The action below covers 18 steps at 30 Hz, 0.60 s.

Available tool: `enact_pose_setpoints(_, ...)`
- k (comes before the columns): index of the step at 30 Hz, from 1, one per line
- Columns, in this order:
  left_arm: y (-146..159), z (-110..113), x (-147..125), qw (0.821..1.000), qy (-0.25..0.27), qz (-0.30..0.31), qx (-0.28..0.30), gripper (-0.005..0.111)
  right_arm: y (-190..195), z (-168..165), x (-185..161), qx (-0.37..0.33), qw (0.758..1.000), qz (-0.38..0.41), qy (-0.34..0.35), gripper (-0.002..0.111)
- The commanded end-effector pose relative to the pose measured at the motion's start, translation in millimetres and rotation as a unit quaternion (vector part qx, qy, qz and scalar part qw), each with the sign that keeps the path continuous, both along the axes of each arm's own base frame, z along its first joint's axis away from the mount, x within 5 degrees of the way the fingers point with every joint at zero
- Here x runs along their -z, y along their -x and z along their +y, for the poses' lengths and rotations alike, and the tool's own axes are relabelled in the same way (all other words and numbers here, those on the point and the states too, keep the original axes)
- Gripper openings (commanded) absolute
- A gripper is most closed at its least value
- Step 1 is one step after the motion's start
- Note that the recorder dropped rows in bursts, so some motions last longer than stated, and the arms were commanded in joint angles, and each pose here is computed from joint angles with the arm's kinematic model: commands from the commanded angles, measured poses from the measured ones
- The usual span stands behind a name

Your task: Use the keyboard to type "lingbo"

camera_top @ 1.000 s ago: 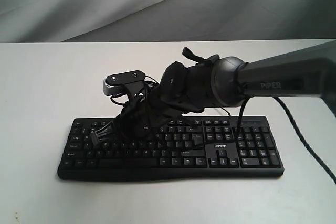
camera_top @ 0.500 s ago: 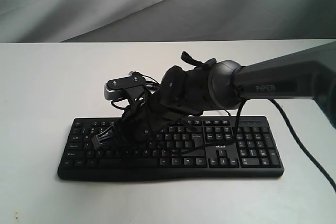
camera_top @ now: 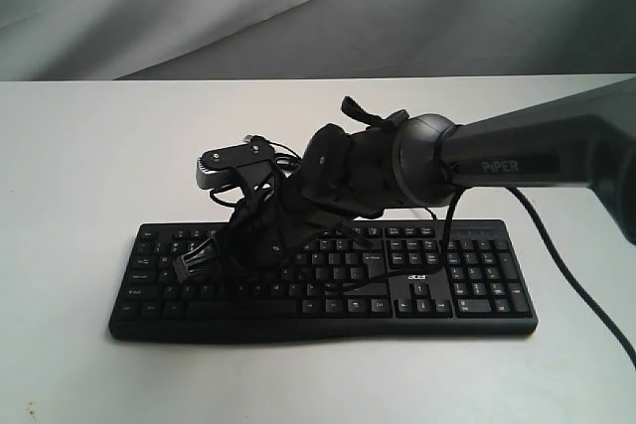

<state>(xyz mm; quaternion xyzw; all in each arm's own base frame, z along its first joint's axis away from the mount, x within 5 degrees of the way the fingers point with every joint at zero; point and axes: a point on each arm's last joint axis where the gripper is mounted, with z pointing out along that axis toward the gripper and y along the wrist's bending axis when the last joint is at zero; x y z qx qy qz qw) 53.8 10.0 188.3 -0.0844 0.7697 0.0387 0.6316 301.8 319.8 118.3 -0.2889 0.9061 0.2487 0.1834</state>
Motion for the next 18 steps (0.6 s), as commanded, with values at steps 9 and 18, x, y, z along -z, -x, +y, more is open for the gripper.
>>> enact_pose_setpoints(9, 0.0, -0.1, 0.9, 1.0, 0.006, -0.002, -0.001, 0.001, 0.2, -0.4, 2.9, 0.0, 1.0, 0.002, 0.008, 0.0)
enact_pose_setpoints(18, 0.0, -0.1, 0.9, 1.0, 0.006, -0.002, -0.001, 0.001, 1.6, -0.5, -3.8, -0.005, 1.0, 0.002, 0.004, 0.0)
